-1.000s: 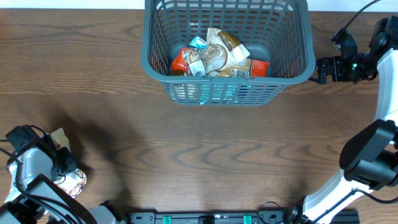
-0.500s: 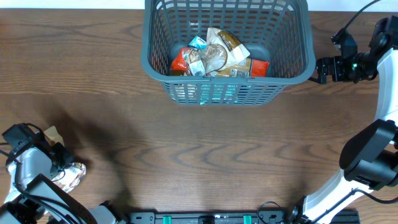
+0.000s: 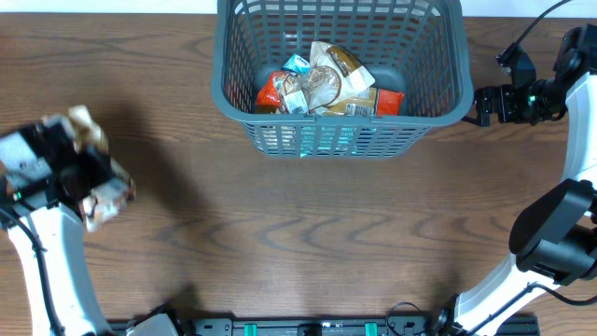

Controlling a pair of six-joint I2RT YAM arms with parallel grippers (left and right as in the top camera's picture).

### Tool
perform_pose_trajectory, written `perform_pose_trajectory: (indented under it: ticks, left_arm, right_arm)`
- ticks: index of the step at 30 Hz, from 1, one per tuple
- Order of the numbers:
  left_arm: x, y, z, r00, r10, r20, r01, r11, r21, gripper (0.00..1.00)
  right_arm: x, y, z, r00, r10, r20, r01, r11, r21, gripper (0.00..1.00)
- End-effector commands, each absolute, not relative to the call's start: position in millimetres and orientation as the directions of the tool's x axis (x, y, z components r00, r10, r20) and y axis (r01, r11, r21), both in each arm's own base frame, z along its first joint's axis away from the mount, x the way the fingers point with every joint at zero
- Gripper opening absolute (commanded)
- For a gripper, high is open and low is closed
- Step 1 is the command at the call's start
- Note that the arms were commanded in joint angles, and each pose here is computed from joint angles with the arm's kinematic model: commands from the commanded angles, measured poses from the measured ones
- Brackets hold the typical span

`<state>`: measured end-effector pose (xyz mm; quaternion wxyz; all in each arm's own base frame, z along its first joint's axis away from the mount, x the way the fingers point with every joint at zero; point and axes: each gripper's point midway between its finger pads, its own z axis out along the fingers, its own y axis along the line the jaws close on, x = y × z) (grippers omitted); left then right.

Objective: Pack container
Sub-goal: 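Lift the pouch with the left gripper and move it over the basket, then lower the pouch into the basket and open the left gripper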

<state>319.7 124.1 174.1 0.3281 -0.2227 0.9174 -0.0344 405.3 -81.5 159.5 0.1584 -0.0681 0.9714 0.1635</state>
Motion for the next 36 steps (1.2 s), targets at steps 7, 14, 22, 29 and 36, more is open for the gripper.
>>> perform_pose_trajectory:
  ticks: [7, 14, 22, 29, 36]
  left_arm:
    - [392, 42, 347, -0.522, -0.187, -0.832, -0.046, 0.980, -0.191, 0.06]
    - [424, -48, 404, -0.425, 0.088, -0.901, 0.239, 0.971, -0.017, 0.06]
    - [442, -145, 374, -0.341, 0.440, -0.831, 0.492, 0.836, 0.241, 0.06]
    - [433, -217, 336, -0.229, 0.645, -0.729, 0.657, 0.655, 0.373, 0.06]
    - [416, -246, 295, -0.132, 0.798, -0.588, 0.775, 0.453, 0.440, 0.06]
  right_arm:
    - [405, -82, 163, -0.934, -0.091, -0.347, -0.200, 0.936, 0.291, 0.99]
    - [405, -82, 163, -0.934, -0.091, -0.346, -0.199, 0.935, 0.292, 0.99]
    - [405, -82, 163, -0.934, -0.091, -0.344, -0.199, 0.935, 0.293, 0.99]
    - [404, -82, 163, -0.935, -0.091, -0.343, -0.198, 0.935, 0.294, 0.99]
    - [404, -81, 163, -0.936, -0.090, -0.340, -0.197, 0.935, 0.296, 0.99]
